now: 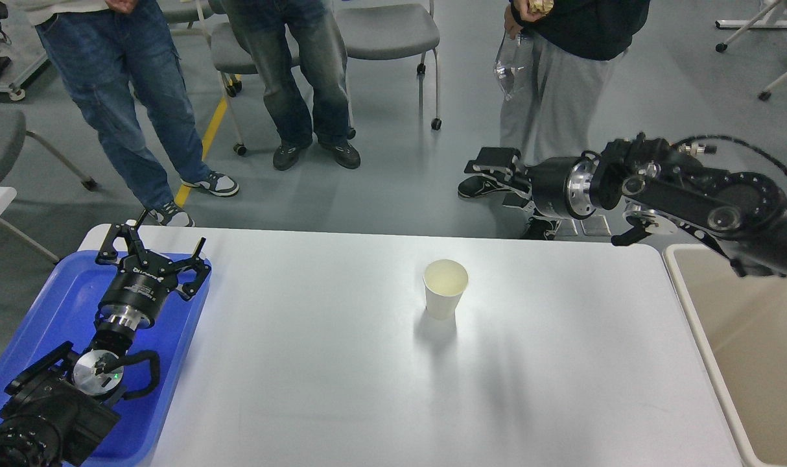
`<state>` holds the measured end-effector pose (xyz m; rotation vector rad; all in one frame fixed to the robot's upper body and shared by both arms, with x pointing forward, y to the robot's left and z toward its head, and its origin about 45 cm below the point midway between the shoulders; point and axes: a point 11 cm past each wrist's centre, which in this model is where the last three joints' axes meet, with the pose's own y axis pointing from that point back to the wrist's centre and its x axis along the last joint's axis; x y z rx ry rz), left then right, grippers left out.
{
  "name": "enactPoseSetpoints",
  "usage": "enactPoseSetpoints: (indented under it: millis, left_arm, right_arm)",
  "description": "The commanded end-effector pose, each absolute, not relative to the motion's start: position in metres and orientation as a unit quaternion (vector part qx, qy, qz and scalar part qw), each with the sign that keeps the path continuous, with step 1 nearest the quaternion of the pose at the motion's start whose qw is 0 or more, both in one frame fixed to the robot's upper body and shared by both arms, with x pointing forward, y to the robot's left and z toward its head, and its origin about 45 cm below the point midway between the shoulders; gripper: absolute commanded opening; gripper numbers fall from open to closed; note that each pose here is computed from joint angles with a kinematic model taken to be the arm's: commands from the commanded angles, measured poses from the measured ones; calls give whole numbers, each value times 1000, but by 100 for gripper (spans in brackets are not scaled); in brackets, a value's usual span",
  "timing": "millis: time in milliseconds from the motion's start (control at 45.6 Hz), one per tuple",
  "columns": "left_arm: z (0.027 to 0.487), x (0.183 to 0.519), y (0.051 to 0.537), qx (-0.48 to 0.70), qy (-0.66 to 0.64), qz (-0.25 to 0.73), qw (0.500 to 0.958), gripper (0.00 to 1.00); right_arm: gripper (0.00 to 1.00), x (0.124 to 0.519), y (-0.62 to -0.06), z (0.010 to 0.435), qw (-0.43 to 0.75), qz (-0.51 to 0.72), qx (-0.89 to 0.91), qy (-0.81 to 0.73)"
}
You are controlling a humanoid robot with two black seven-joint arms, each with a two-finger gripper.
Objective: Tidy desktop
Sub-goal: 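Lower the open right gripper toward the white paper cup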
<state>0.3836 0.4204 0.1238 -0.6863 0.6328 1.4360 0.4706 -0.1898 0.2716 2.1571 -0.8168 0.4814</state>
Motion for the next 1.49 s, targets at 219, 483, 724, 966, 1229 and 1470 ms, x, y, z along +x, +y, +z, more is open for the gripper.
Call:
enactPoseSetpoints:
  millis: [219,483,724,966,1229,1470]
  left_arm:
    - [124,384,420,-303,279,633,655,100]
    - [124,384,420,-303,279,633,655,100]
    - [124,384,420,-303,279,633,655,100]
    - [124,384,420,-303,279,633,655,100]
    - [124,384,420,-303,279,633,655,100]
    - [124,384,420,-303,279,633,655,100]
  right_arm:
    - [100,453,-159,221,496,291,796,-187]
    - [100,454,-149,199,525,307,777,-165]
    - [100,457,-143,184,534,306,770,-170]
    - [100,459,-162,163,551,288,760,-191]
    - [100,458,-169,151,557,277,757,-201]
    - [97,452,-171,141,557,267,761,-201]
